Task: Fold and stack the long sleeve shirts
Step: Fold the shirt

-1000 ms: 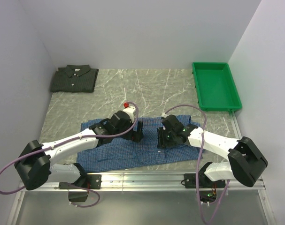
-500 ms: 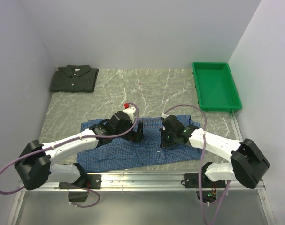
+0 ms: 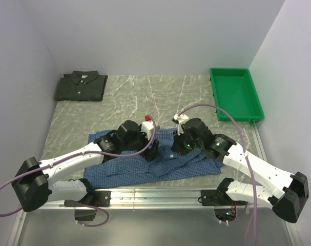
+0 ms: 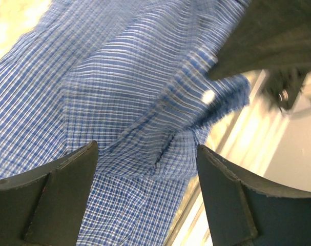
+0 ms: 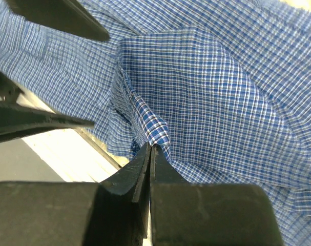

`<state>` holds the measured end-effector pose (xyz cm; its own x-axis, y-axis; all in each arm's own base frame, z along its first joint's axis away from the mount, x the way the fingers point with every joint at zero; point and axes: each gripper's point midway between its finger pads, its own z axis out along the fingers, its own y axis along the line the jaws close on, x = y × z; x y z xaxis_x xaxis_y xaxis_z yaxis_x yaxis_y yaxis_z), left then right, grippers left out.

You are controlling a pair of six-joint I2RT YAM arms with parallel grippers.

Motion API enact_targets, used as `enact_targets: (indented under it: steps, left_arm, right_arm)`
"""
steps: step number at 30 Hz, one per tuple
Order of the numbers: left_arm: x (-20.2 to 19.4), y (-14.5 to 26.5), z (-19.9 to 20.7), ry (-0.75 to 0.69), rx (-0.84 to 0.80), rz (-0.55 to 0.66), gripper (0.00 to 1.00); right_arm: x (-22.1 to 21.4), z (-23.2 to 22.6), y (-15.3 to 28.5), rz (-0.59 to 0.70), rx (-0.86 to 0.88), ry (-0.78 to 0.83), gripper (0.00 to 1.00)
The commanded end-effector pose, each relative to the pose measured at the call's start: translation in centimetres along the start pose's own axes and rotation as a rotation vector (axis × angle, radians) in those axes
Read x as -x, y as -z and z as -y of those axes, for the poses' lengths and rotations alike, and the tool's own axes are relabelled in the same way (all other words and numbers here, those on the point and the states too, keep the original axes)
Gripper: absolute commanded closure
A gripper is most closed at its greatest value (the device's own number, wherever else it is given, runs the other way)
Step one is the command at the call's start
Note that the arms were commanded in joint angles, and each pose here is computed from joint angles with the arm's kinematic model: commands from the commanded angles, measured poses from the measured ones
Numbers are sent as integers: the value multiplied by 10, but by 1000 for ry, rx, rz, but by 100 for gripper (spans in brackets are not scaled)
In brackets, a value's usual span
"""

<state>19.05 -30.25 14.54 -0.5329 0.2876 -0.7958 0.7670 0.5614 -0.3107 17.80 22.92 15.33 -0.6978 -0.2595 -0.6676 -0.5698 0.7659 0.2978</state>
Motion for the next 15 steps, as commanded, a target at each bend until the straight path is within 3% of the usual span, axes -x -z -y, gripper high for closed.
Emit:
enact_targets:
  steps: [1,8,15]
  left_arm:
    - [26,16,34,-239,-171,46,17]
    - [41,28,49,-417,-249,77,22]
    - [39,22,56,-448,-310,49,28]
  right_arm:
    - [12,-15,18,13,50,131,100]
    - [22,-38,28,33,105,249,100]
    - [23,-49,27,50,127,271,100]
